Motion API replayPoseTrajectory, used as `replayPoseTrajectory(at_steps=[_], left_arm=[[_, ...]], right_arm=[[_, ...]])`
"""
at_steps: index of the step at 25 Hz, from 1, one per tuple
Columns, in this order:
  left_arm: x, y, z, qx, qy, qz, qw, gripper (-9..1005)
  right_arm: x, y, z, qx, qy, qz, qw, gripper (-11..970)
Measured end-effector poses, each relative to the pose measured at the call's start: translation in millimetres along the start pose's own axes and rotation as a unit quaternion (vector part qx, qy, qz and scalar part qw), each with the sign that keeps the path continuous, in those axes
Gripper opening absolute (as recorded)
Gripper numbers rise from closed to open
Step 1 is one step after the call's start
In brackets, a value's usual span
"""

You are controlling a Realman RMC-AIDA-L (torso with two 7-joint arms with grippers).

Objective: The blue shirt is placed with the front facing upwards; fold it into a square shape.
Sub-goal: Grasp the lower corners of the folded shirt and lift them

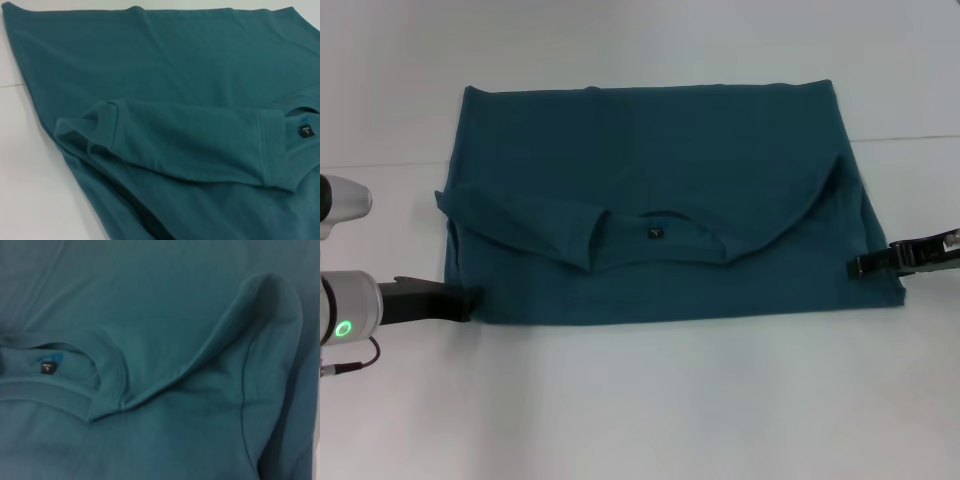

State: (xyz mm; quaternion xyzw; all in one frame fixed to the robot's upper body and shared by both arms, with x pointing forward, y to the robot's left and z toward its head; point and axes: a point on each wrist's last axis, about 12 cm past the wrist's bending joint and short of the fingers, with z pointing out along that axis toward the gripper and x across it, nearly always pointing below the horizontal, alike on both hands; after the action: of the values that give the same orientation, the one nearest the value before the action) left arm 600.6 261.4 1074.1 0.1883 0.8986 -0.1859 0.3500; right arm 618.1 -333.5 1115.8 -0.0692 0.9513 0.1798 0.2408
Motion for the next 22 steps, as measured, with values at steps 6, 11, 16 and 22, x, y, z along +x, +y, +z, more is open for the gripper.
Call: replayPoseTrajectory(at_steps=[6, 11, 16, 22], left_arm=[[-1, 0.2, 0, 0.001, 0.000, 0.002, 1.000, 14], [-3, -0.7, 0, 0.002, -0.001, 0.003, 1.000, 13], [-5, -1.3, 1, 0.004, -0.003, 0.004, 1.000, 13], [-8, -1.9, 1, 0.004, -0.004, 0.007, 1.000, 14]], right_arm=[[-1, 1.3, 6, 0.021, 0.007, -0.008, 1.000, 861], [0, 3.2, 14, 0.028, 0.014, -0.008, 0.999, 859], [0, 6.4, 22, 0.032, 0.016, -0.010, 0.999, 857], [1, 10.5, 26, 0.033, 0.022, -0.023, 0.999, 831]])
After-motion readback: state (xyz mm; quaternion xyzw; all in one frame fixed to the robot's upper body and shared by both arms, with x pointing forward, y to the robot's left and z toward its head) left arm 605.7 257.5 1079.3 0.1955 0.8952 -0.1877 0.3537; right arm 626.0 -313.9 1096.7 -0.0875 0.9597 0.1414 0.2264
